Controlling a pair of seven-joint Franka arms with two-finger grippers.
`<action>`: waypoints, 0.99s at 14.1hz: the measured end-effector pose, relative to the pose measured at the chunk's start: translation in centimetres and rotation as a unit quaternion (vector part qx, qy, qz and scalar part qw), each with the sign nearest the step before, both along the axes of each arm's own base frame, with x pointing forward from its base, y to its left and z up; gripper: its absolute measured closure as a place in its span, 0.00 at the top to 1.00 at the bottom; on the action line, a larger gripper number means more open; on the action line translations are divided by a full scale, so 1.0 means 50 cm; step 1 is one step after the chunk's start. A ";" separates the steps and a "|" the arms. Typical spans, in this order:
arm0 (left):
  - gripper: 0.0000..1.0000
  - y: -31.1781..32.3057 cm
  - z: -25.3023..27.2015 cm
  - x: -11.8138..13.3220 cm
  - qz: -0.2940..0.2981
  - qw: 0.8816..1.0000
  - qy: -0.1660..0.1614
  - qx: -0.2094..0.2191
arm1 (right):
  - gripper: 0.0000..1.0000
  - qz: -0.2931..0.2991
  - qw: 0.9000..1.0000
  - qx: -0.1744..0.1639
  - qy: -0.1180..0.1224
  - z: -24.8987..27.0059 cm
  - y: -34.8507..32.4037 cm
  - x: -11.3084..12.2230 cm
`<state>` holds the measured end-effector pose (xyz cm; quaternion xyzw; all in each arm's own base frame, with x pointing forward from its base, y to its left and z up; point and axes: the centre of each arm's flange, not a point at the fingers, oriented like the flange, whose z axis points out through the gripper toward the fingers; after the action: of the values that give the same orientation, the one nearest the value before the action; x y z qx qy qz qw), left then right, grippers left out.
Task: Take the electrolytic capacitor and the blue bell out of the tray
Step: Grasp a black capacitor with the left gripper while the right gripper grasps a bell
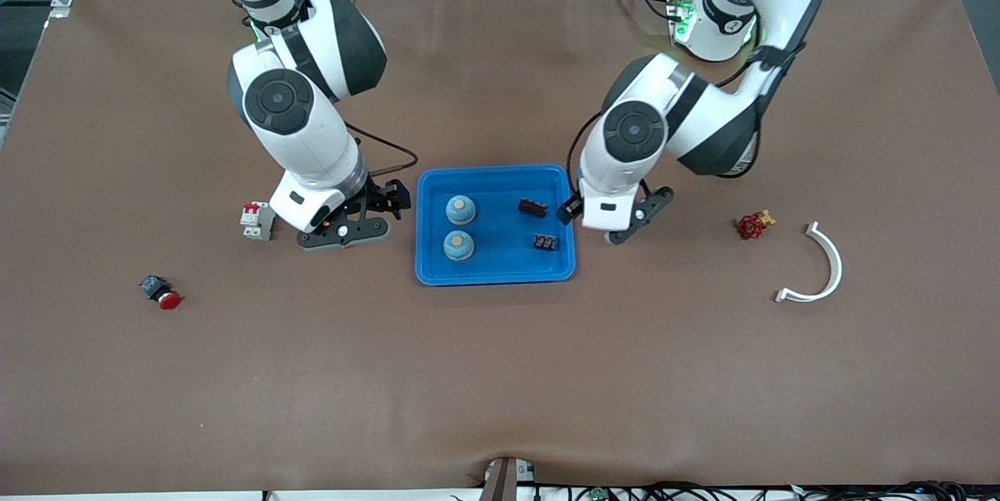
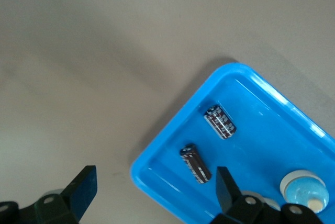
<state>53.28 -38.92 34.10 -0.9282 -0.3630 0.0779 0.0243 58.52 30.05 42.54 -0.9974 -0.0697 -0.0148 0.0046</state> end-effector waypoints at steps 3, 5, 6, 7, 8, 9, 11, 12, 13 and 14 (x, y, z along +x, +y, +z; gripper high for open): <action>0.81 -0.030 -0.053 -0.010 0.053 0.999 -0.006 -0.004 | 1.00 -0.017 1.000 0.002 -0.009 -0.015 -0.036 0.029; 0.75 -0.040 -0.087 -0.013 0.091 0.996 -0.009 -0.007 | 1.00 -0.017 1.000 -0.002 0.000 -0.040 -0.035 0.032; 0.75 -0.046 -0.104 -0.015 0.111 0.994 -0.010 -0.009 | 1.00 -0.016 1.000 -0.002 0.003 -0.054 -0.027 0.031; 0.75 -0.055 -0.122 -0.020 0.129 0.991 -0.014 -0.005 | 1.00 -0.014 1.000 -0.002 0.003 -0.067 -0.016 0.030; 0.75 -0.065 -0.139 -0.026 0.146 0.989 -0.019 0.005 | 1.00 -0.013 1.000 0.002 -0.002 -0.079 0.000 0.028; 0.75 -0.075 -0.156 -0.034 0.161 0.987 -0.025 0.016 | 1.00 -0.019 1.000 0.007 -0.008 -0.092 0.020 0.026; 0.72 -0.100 -0.189 -0.058 0.180 0.983 -0.026 0.031 | 1.00 -0.050 0.998 0.018 -0.021 -0.120 0.077 0.010; 0.72 -0.109 -0.203 -0.068 0.186 0.982 -0.023 0.035 | 1.00 -0.061 0.998 0.023 -0.025 -0.135 0.114 -0.004; 0.71 -0.113 -0.214 -0.073 0.193 0.980 -0.020 0.037 | 1.00 -0.067 0.997 0.028 -0.030 -0.149 0.151 -0.020; 0.70 -0.115 -0.223 -0.075 0.200 0.979 -0.019 0.039 | 1.00 -0.069 0.997 0.032 -0.033 -0.162 0.180 -0.035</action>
<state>49.54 -44.65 22.95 -0.8366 -0.5443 0.0496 0.0375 56.77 39.06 34.42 -0.9982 -0.0002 -0.0499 0.0329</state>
